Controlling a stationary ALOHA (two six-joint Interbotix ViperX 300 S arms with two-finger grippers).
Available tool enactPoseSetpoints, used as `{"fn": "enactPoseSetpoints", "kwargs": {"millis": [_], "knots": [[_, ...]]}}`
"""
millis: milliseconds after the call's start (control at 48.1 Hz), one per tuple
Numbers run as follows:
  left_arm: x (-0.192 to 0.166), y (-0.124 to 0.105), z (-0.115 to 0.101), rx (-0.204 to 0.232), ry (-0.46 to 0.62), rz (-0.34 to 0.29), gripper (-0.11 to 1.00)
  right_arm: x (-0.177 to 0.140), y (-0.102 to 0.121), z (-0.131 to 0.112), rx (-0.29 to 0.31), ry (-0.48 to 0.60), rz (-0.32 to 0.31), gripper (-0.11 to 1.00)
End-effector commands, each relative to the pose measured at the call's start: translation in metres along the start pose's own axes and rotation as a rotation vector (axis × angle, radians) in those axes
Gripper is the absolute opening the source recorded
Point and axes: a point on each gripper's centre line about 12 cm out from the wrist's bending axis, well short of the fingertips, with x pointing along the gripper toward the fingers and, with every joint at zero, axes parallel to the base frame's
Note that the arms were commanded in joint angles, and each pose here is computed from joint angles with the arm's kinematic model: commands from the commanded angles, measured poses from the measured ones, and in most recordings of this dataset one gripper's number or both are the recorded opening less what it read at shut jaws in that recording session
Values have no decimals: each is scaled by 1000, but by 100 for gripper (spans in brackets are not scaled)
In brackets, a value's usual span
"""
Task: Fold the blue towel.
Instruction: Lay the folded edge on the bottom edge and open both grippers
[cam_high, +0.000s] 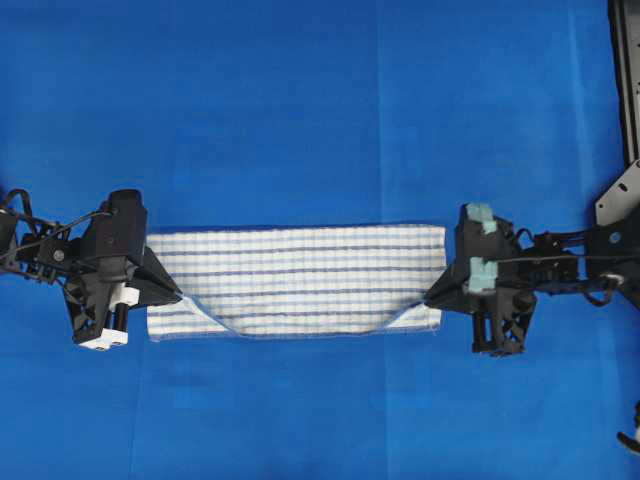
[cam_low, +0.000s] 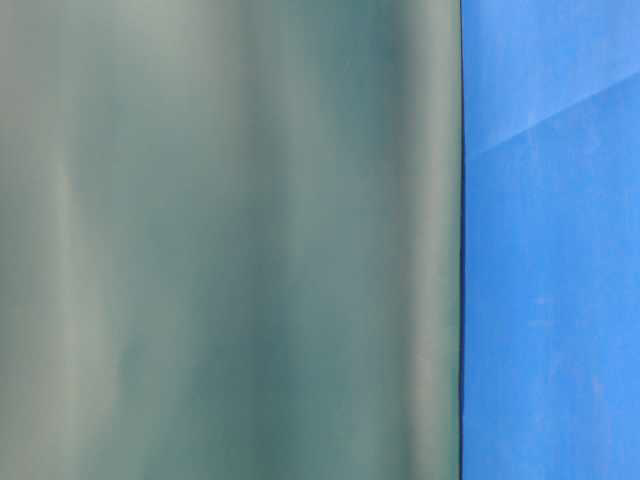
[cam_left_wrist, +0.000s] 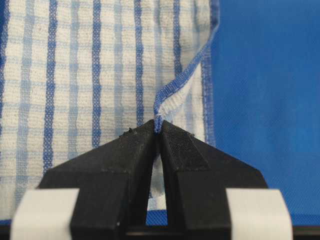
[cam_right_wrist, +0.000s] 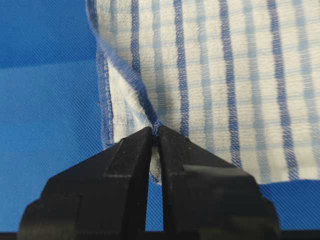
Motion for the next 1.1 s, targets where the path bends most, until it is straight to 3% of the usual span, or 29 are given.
{"fn": "enactPoseSetpoints", "kwargs": {"millis": [0, 125, 249, 332, 436, 499, 561, 727, 935, 1080], "knots": [[0, -3, 7, 0, -24, -11, 3, 2, 8, 8, -5, -20, 18, 0], [-1, -2, 4, -1, -13, -6, 3, 3, 11, 9, -8, -20, 24, 9], [-1, -1, 5, -4, -9, -2, 6, 3, 12, 8, -9, -16, 25, 34], [-2, -1, 5, -16, -2, 2, 24, 2, 12, 9, -9, -21, 28, 58], [-7, -1, 7, -23, 14, 6, 55, -5, 16, 13, -19, -31, 45, 81], [-13, -2, 9, -14, 19, 7, 73, -11, 17, 17, -20, -48, 58, 82], [-20, -3, 14, -11, 8, 6, 83, -18, 19, 21, -24, -72, 72, 80], [-33, 5, 24, -32, -44, 18, 77, -40, 12, 33, -22, -139, 88, 78], [-33, 28, 26, -80, -40, 83, 77, -43, -18, 35, 29, -145, 10, 78], [-25, 45, 23, -102, -9, 135, 77, -36, -35, 37, 20, -122, -45, 78]]}}
